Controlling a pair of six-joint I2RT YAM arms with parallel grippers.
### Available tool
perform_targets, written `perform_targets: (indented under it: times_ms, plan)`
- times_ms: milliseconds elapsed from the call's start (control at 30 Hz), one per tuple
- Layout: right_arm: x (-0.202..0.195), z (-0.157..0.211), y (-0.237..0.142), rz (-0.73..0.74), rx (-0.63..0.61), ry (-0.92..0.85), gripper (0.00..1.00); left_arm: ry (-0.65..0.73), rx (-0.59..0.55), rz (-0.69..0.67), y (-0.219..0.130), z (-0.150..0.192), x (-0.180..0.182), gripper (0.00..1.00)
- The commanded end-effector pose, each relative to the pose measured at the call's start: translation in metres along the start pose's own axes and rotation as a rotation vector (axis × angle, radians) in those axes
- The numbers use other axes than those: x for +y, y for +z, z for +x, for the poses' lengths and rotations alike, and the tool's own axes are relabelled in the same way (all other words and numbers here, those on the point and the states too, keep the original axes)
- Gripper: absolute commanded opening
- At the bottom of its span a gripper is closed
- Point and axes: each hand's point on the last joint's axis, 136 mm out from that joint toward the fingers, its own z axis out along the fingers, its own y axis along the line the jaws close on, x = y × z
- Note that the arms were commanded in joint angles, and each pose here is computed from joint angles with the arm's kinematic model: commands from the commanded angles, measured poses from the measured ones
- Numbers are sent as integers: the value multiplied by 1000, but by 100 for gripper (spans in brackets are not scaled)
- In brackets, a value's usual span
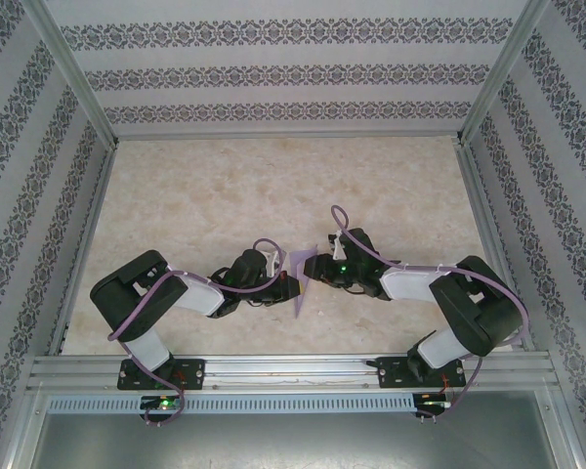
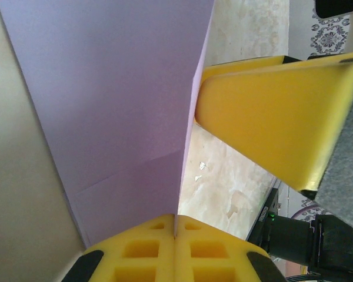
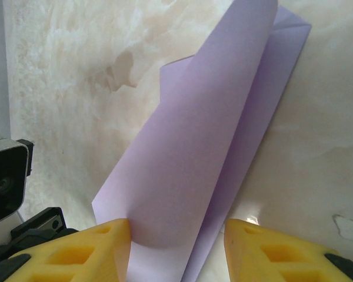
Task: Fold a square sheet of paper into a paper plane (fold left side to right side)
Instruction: Fold the wing for the fifth time at the center of the table.
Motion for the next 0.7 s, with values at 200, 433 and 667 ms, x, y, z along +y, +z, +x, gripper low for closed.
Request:
perform_targets:
  times_ms: [200, 433, 667]
  plan:
    - [12, -8, 7, -24, -20, -16, 46, -10, -19, 38, -1, -6, -4, 0]
    - [12, -8, 9, -27, -17, -16, 46, -15, -19, 38, 0, -5, -2, 0]
    - [14, -9, 11, -29, -16, -19, 45, -16, -21, 45, 0, -6, -3, 0]
